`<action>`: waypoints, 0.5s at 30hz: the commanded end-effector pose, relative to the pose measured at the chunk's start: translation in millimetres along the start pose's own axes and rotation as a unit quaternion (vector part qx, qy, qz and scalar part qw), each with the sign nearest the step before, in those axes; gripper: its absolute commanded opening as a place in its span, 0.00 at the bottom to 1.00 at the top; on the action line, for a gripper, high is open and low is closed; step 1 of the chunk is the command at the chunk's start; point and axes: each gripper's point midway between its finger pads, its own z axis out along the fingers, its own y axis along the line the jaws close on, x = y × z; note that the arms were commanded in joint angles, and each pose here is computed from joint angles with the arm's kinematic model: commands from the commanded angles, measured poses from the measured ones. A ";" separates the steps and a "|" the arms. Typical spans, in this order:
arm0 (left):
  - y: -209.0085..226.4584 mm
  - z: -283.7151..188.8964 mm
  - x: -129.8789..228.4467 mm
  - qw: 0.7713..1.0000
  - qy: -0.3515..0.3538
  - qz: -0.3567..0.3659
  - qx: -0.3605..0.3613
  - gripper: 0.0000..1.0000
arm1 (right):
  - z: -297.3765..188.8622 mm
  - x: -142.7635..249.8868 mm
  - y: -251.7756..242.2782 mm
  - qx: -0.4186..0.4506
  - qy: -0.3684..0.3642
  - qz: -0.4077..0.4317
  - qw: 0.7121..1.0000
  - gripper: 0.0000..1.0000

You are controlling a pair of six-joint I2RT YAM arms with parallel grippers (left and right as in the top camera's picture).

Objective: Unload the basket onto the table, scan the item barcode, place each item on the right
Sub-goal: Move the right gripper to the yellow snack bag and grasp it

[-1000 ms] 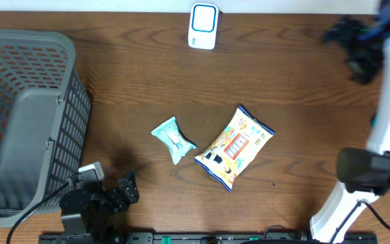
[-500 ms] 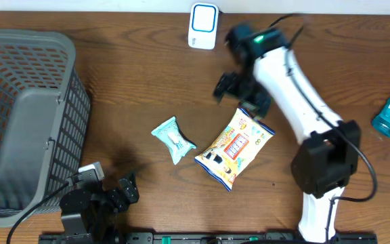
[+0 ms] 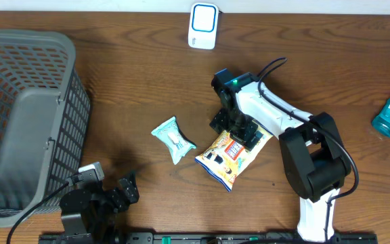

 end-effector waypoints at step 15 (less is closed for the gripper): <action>-1.5 -0.3 -0.1 1.000 0.000 0.005 0.005 0.98 | 24.3 16.4 1.0 0.027 0.005 -0.095 0.995 0.01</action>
